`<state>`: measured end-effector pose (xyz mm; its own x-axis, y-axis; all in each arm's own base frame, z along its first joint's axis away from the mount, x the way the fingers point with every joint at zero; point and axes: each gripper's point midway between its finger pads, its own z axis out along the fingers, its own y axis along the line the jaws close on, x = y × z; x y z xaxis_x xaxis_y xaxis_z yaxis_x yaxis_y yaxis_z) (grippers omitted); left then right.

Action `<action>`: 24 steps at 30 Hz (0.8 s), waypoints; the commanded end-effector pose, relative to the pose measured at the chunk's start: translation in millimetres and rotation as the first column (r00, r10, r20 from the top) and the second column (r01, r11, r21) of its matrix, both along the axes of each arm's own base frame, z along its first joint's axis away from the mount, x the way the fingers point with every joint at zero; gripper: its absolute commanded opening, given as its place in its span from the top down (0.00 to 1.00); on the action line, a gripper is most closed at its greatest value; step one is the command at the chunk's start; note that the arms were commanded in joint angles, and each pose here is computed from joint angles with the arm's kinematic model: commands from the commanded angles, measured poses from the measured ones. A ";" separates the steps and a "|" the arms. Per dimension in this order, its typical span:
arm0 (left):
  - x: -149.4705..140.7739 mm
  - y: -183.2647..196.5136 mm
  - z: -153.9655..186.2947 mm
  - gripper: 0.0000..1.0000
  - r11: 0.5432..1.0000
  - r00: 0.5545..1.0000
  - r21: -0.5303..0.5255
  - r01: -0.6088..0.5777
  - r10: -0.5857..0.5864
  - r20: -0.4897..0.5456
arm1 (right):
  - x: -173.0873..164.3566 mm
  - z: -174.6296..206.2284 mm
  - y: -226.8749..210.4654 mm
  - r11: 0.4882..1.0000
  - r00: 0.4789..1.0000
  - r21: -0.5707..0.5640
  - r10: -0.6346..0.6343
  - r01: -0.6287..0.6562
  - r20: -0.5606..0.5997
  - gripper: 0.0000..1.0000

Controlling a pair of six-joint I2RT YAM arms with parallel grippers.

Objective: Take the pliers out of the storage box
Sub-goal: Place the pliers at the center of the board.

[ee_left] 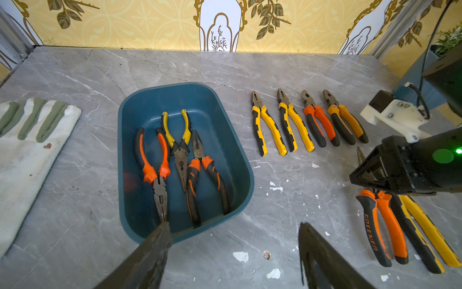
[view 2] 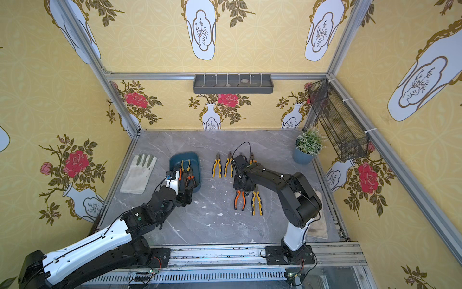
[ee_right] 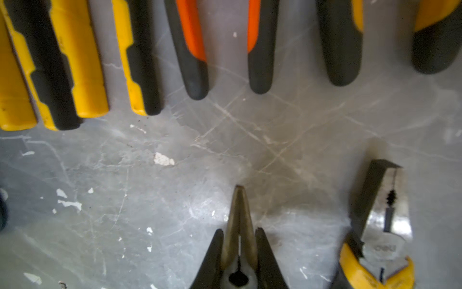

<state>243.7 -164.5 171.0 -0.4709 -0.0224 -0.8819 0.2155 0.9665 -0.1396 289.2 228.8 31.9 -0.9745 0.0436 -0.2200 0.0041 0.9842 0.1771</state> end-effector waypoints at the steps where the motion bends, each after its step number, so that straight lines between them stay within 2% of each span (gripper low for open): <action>1: 0.9 3.5 -4.3 0.19 1.000 1.000 0.013 -0.018 0.018 0.000 | -1.5 -1.1 0.4 1.000 1.000 -0.003 0.022 -0.022 -0.022 0.89; 16: 0.8 3.1 -6.0 0.19 1.000 1.000 0.011 -0.018 0.018 -0.004 | -8.2 -18.9 -0.2 0.997 0.992 -0.036 0.059 -0.063 -0.108 0.83; 24: 0.9 2.4 -6.9 0.19 1.000 1.000 0.014 -0.015 0.015 -0.008 | -5.3 -21.3 -4.9 0.994 0.991 -0.075 0.075 -0.083 -0.107 0.82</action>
